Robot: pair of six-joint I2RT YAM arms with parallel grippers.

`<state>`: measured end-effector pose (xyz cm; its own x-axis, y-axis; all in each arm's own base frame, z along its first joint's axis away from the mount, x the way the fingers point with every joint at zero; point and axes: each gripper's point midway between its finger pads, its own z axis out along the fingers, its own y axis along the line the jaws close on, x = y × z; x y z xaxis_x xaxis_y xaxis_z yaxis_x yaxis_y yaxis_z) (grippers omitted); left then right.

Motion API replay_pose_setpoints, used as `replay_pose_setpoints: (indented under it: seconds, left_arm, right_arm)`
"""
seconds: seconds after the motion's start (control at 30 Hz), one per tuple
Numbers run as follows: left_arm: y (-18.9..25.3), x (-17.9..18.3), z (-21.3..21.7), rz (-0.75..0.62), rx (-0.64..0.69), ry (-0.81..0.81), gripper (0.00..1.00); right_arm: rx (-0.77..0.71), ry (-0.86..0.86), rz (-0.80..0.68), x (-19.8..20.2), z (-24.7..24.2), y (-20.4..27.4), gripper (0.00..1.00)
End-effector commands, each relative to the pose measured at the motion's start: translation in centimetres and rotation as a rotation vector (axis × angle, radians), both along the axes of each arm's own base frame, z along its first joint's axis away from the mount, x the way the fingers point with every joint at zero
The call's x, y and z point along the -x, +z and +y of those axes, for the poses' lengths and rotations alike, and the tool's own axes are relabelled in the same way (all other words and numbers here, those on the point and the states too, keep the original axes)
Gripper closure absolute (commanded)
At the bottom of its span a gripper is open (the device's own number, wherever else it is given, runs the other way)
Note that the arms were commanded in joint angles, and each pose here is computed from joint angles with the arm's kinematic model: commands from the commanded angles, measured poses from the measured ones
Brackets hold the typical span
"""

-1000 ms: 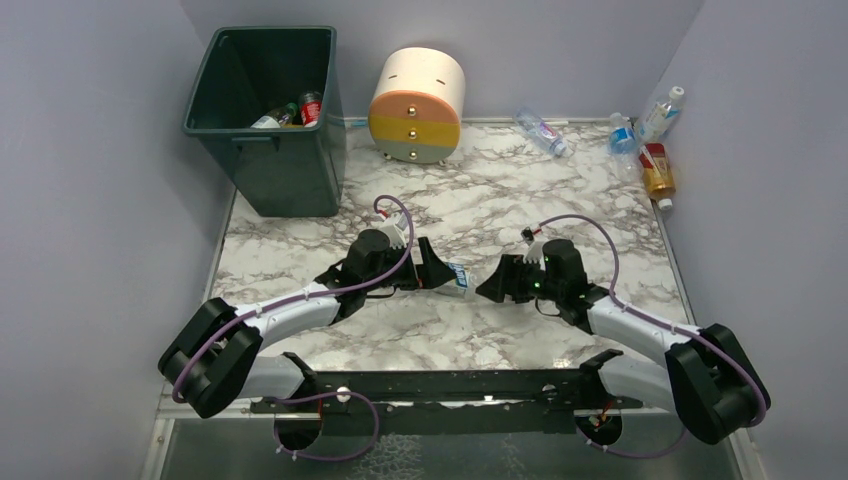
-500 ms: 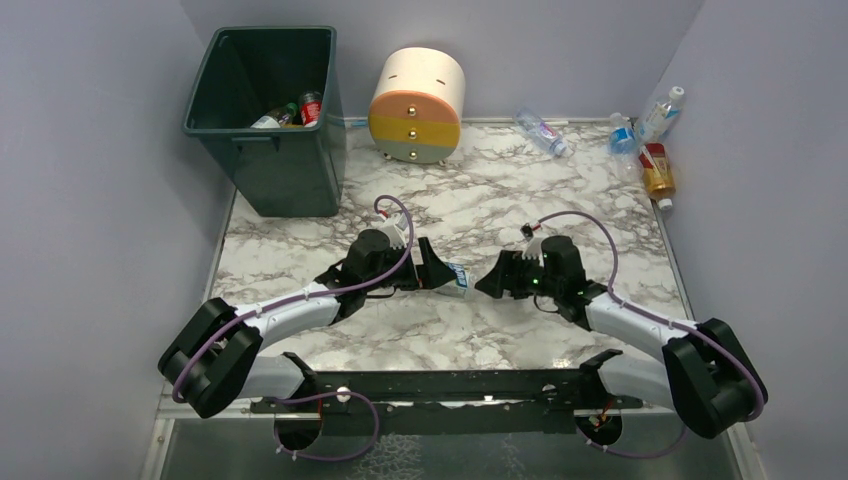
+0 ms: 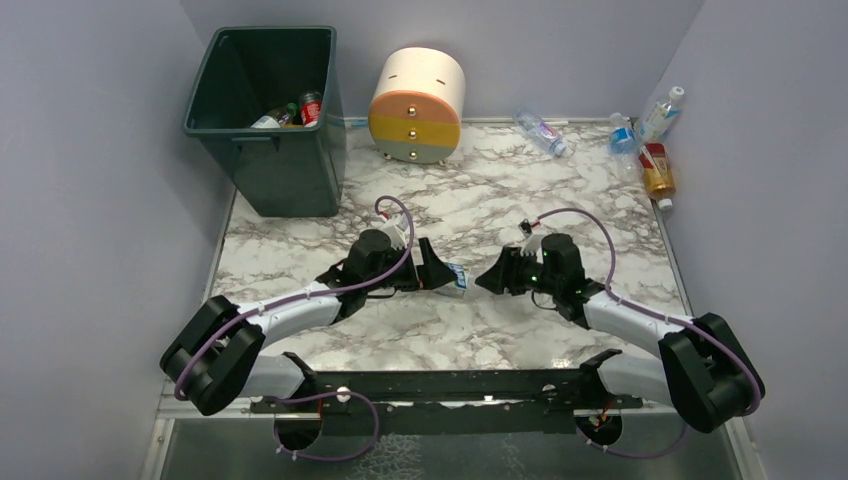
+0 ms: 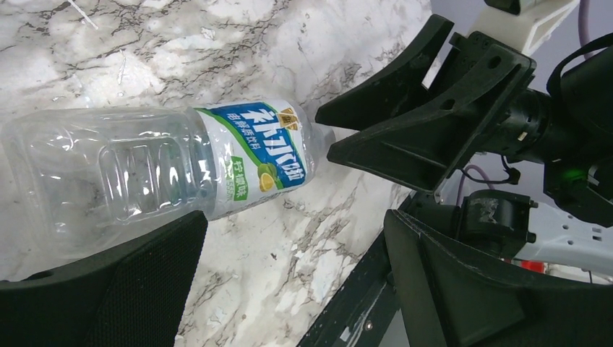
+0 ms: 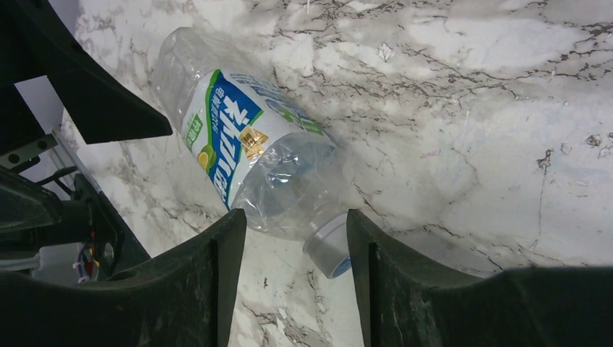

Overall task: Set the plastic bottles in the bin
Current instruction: Adjust the plastic bottle at the center of the board.

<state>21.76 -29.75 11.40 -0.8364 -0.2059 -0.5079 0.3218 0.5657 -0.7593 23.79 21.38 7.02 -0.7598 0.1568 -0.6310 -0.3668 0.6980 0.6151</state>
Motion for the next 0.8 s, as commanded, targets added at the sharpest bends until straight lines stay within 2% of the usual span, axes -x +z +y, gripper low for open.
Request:
replay_pose_setpoints:
  seconds: [0.0, 0.17, 0.47, 0.77]
  left_arm:
    - [0.5, -0.5, -0.4, -0.016, 0.017, -0.008, 0.01]
    - [0.6, -0.7, -0.5, -0.022, 0.014, -0.007, 0.01]
    - [0.0, -1.3, -0.7, -0.024, -0.010, -0.003, 0.01]
    - [-0.9, -3.2, -1.9, -0.028, -0.047, -0.005, 0.01]
  right_arm:
    - [-0.040, 0.027, -0.004, 0.9, 0.4, 0.2, 0.46]
    - [-0.060, 0.032, 0.027, 2.0, 0.3, -0.1, 0.51]
    - [-0.091, 0.057, 0.064, 3.8, 0.3, -0.6, 0.52]
    - [-0.115, 0.112, 0.071, 3.4, 1.8, -0.4, 0.52]
